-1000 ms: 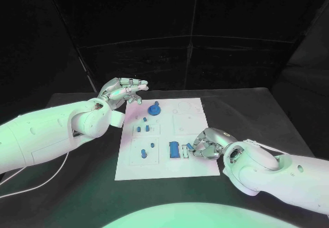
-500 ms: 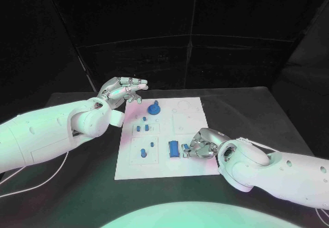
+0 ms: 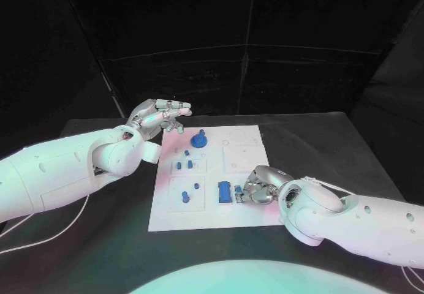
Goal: Assemble the parts on the task board
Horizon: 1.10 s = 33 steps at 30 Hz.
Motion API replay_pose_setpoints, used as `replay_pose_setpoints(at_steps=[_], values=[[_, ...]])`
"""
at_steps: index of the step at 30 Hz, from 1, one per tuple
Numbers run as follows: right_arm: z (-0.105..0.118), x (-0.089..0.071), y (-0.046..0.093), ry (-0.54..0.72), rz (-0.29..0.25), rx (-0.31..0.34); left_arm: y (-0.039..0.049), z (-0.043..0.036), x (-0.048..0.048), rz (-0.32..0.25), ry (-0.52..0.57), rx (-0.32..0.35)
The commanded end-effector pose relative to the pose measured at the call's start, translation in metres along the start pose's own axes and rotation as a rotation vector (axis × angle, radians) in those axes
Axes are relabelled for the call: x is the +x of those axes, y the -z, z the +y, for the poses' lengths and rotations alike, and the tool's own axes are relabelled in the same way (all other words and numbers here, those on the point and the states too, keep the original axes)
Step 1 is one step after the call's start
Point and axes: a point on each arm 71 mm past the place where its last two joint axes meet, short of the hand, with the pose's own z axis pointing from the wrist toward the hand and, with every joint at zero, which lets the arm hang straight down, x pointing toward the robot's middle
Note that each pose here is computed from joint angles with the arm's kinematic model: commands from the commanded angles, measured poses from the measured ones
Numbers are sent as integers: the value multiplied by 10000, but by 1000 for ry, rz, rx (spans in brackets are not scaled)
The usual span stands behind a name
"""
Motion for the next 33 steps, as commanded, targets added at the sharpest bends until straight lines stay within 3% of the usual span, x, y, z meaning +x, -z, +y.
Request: replay_pose_setpoints(at_steps=[1, 20, 33], values=[[2, -3, -14, 8, 3, -1, -3, -11, 32, 17, 9, -1], [21, -23, -35, 17, -36, -17, 1, -8, 32, 20, 10, -6], [-18, -85, 50, -13, -64, -57, 2, -9, 23, 17, 9, -5]])
